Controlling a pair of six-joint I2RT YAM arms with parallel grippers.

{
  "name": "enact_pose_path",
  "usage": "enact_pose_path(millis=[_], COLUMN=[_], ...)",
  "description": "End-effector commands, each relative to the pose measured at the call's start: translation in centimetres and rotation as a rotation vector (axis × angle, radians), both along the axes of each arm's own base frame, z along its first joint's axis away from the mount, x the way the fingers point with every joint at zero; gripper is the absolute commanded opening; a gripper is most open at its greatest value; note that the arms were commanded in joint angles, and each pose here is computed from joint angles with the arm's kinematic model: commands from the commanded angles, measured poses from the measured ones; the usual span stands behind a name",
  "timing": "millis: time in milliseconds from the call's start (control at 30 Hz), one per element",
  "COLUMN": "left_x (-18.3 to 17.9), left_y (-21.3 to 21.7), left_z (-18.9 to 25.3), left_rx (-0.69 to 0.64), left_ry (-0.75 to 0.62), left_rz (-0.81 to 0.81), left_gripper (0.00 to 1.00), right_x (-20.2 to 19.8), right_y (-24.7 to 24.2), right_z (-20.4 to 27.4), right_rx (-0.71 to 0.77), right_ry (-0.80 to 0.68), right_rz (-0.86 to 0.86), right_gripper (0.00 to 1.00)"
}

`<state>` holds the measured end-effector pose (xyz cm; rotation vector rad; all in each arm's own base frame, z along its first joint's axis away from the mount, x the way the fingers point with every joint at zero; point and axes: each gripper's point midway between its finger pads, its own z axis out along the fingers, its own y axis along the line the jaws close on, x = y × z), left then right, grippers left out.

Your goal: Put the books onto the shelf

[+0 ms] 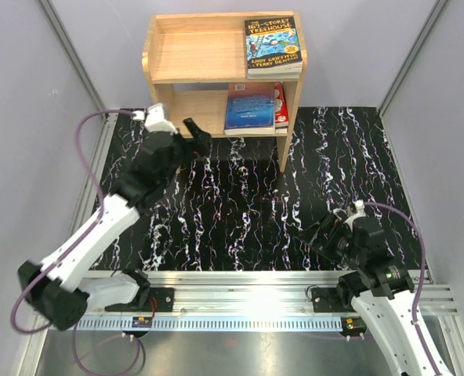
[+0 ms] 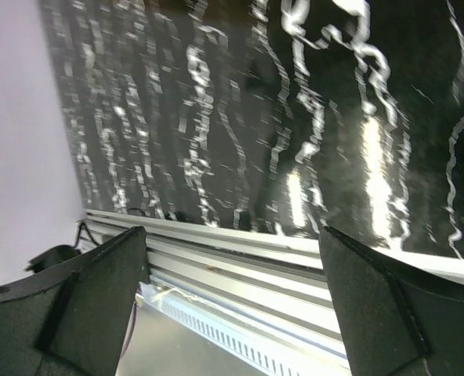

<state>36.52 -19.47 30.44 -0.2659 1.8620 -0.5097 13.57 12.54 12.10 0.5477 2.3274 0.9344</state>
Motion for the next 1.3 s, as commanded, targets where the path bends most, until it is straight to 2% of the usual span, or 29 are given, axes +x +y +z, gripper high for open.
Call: enact_pose_path(millis=[0,100,267,333,433,467,833,1033,1267], left_x=[-2.1,-3.8,-2.4,-1.4,0.9,2.1,8.5,11.2,13.6], left_y=[3.1,4.8,3.8,2.8,1.5,0.9,-2.2,-3.8,-5.7], left_z=[1.8,1.8,0.8,1.7,0.6,0.3,-0.5,0.1,-1.4], left_rx=[0.026,0.039,0.055,0.045,0.077,0.097,0.14,0.144,0.145], left_ry=[-0.111,-0.116,-0.085,-0.097,-0.071,-0.06,-0.05,-0.061,-0.039], left_rz=[0.051,0.075,0.063,0.045,0.046,0.047,0.049,0.038,0.014], left_gripper=[0.99,0.99,0.98,0.7,0.26,0.24,0.23,0.23,0.22], right_x=[1.5,1.9,1.8,1.4,0.8,0.7,0.5,0.9,1.0], right_y=[0.7,0.8,0.8,0.6,0.2,0.0,-0.2,0.0,0.1], right_z=[5.2,6.0,6.0,5.8,6.0,5.9,4.3,3.8,2.9], right_rx=[0.02,0.018,0.025,0.028,0.017,0.008,-0.032,-0.042,-0.046], right_ry=[-0.162,-0.175,-0.169,-0.164,-0.167,-0.165,-0.144,-0.135,-0.118], right_rz=[0.045,0.052,0.043,0.036,0.027,0.02,0.038,0.052,0.059], right_gripper=[0.99,0.99,0.99,0.99,0.99,0.99,0.99,0.99,0.99])
